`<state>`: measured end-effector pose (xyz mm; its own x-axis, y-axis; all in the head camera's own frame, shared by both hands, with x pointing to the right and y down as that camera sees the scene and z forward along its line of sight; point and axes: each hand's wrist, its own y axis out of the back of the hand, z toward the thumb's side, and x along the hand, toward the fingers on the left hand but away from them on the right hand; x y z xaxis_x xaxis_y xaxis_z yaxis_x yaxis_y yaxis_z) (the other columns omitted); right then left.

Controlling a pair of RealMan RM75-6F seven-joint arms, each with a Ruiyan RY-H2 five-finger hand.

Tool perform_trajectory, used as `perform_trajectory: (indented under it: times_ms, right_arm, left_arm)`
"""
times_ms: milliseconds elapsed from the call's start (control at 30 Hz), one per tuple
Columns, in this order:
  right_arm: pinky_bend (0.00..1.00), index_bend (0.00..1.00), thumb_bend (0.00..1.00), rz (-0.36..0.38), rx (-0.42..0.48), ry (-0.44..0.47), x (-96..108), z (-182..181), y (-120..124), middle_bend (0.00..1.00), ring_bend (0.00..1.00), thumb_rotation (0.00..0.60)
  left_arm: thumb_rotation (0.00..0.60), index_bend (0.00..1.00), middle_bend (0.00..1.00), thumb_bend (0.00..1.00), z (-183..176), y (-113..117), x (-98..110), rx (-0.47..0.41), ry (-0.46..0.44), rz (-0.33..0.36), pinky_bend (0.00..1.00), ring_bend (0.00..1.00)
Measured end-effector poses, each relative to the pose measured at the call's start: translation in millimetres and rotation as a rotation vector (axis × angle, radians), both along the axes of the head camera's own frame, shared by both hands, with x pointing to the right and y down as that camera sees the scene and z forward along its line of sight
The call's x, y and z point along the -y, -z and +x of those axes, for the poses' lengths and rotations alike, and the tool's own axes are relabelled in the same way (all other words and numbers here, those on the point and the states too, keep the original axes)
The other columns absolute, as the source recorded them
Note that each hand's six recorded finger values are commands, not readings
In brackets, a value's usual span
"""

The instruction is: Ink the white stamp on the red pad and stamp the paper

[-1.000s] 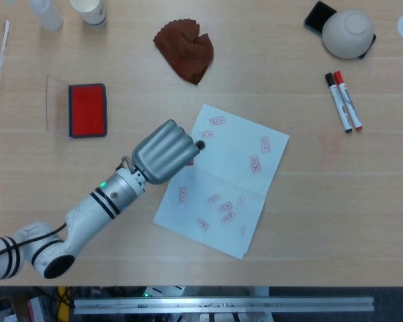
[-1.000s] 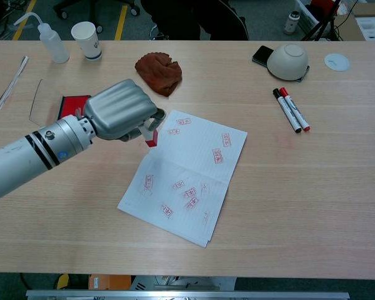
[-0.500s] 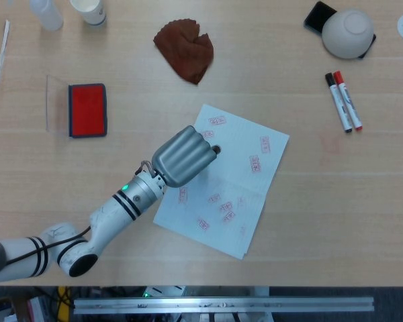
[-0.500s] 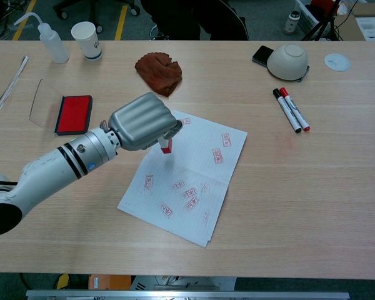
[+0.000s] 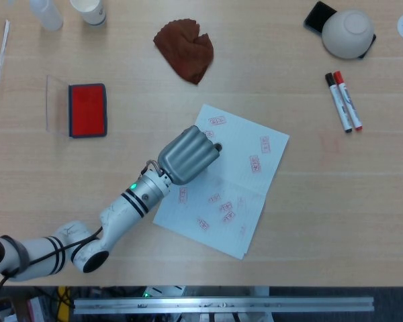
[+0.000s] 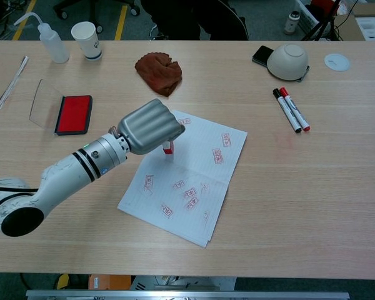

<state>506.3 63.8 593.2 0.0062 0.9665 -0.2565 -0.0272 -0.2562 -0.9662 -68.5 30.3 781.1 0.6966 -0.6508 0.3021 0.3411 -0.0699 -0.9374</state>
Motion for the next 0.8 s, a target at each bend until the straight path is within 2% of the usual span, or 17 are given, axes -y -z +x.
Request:
perform_trajectory:
  times_ms: [400,800]
  right_arm:
    - [0.29,0.16,0.28,0.000,0.000,-0.010,0,2,0,0.27,0.17,0.600]
    - [0.29,0.16,0.28,0.005,0.000,-0.013,-1,3,0,0.27,0.17,0.600]
  left_arm:
    - [0.600,0.58,1.00,0.31,0,-18,1,0.034,0.016,0.000,1.00,1.00]
    - [0.600,0.57,1.00,0.31,2,-29,-3,0.060,0.006,-0.032,1.00,1.00]
